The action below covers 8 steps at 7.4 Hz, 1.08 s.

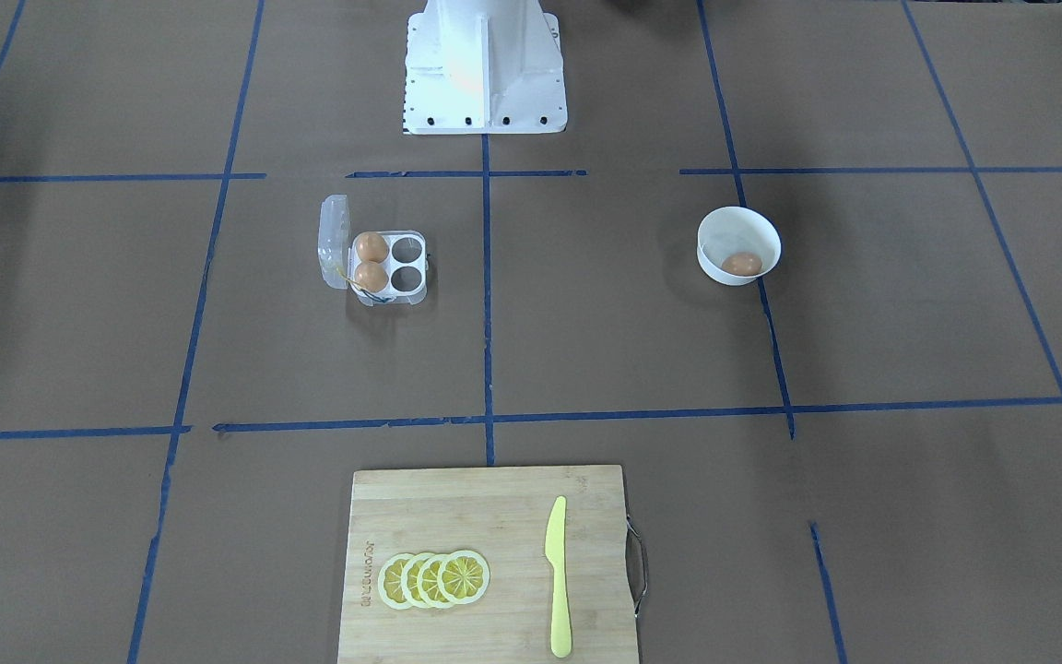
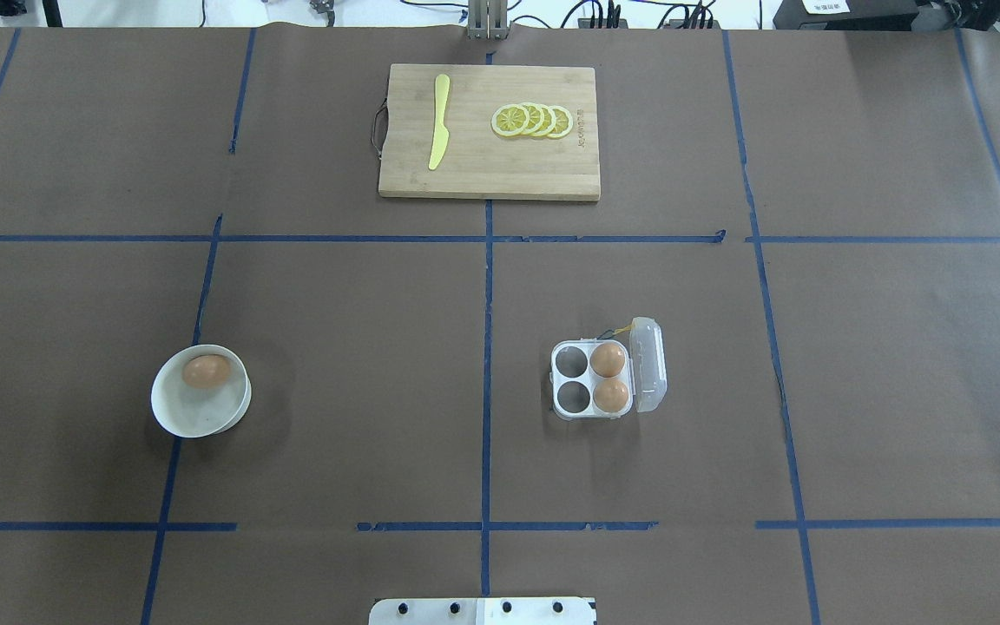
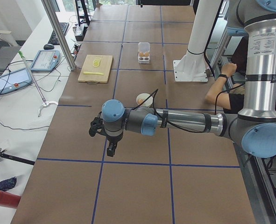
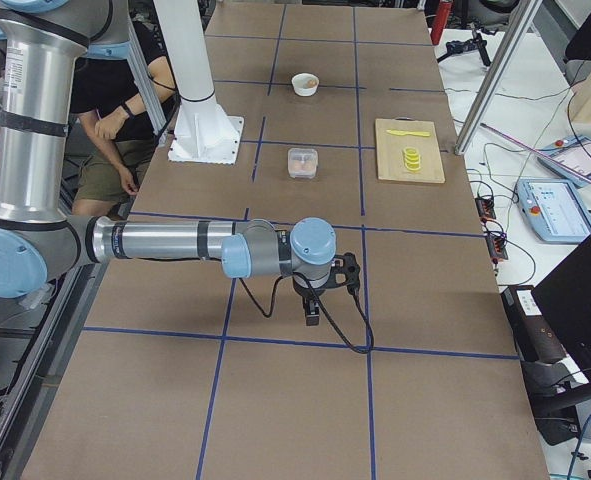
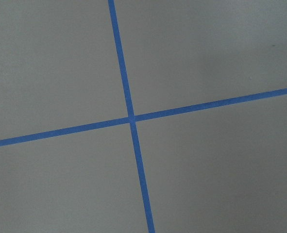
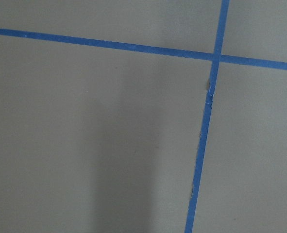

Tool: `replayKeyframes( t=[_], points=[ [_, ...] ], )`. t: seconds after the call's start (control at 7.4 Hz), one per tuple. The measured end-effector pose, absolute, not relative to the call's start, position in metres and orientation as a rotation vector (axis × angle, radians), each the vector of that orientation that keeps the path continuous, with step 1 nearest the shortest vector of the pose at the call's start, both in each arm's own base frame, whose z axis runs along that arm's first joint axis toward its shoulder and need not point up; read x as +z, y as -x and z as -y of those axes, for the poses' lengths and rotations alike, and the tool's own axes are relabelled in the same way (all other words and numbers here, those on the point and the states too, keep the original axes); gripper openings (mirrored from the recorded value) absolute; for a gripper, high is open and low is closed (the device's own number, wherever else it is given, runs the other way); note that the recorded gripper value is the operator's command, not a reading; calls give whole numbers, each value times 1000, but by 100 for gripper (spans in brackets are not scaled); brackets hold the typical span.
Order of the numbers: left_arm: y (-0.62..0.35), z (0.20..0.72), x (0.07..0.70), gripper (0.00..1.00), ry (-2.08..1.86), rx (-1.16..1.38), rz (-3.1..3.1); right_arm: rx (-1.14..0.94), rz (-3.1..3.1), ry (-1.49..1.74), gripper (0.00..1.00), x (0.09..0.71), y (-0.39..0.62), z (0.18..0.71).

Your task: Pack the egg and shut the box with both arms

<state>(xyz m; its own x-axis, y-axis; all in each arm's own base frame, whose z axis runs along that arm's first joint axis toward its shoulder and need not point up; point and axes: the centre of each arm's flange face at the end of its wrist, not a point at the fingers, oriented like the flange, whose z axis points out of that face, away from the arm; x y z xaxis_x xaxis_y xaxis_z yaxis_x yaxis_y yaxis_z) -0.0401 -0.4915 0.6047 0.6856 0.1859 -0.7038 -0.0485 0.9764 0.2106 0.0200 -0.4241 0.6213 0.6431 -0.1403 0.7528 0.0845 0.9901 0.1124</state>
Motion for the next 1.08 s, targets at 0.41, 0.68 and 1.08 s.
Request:
replayKeyframes(
  t=[0.41,0.68,1.08],
  points=[
    [39,494,597,100,-198,142,-800,-130,863,-73,100,620,-20,425],
    [38,493,586,100,-216,150,-800,-130,863,-74,100,620,-20,425],
    [37,493,578,100,-231,158,-806,-128,862,-73,100,618,-19,427]
  ],
)
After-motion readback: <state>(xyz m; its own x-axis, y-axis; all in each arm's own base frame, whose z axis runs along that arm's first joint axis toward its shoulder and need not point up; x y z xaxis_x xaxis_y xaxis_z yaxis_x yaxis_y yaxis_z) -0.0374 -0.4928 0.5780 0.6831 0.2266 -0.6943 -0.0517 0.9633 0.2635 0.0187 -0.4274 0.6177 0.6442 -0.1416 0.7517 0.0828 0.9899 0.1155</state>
